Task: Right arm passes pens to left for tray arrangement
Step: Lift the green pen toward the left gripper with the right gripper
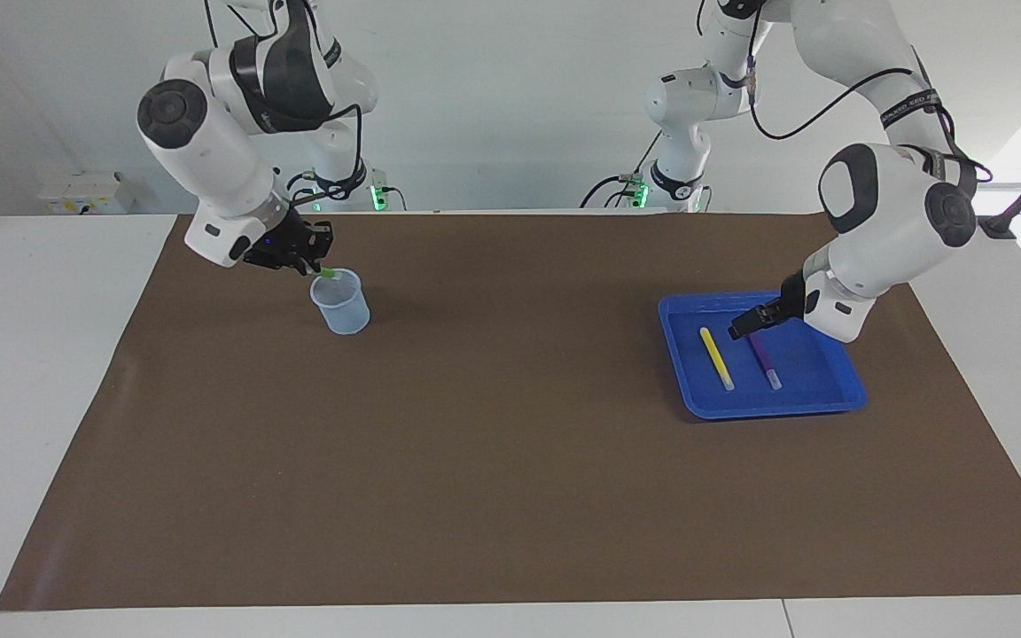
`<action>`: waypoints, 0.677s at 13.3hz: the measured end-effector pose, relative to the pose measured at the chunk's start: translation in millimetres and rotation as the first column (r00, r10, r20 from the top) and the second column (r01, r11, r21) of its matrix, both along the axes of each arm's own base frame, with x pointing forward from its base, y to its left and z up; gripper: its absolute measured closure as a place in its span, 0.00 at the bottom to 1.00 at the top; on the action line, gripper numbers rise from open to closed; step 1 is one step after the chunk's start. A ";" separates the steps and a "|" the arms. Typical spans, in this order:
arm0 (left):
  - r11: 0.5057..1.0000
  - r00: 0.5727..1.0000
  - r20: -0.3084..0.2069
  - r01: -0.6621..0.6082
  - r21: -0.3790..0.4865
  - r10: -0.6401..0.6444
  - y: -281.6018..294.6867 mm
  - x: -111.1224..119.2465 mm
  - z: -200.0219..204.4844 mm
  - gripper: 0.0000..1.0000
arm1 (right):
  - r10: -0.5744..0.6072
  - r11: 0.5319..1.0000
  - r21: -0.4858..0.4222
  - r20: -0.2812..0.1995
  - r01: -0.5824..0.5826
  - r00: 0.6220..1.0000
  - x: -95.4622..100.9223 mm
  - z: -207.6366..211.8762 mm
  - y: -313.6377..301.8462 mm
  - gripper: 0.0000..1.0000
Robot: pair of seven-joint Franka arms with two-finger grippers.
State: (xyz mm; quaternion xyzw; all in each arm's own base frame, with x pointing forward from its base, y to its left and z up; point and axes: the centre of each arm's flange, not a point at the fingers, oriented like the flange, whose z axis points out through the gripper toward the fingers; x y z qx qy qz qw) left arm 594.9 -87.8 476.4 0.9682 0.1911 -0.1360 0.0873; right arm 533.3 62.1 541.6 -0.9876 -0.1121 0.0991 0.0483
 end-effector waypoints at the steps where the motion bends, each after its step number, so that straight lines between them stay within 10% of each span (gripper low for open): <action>1: 0.997 0.997 -0.017 -0.080 -0.006 0.079 -22.9 -3.3 20.8 0.00 | -0.001 1.000 0.010 0.028 0.000 1.000 1.5 20.1 4.3 0.83; 4: 0.924 0.925 -0.082 -0.378 -0.065 0.372 -69.2 -20.8 78.4 0.00 | -0.168 0.975 0.153 0.049 0.159 0.985 3.2 58.6 37.0 0.83; 9: 0.668 0.665 -0.262 -0.739 -0.091 0.700 -109.7 -33.1 122.0 0.00 | -0.462 0.849 0.279 -0.019 0.449 0.886 2.8 71.3 124.8 0.83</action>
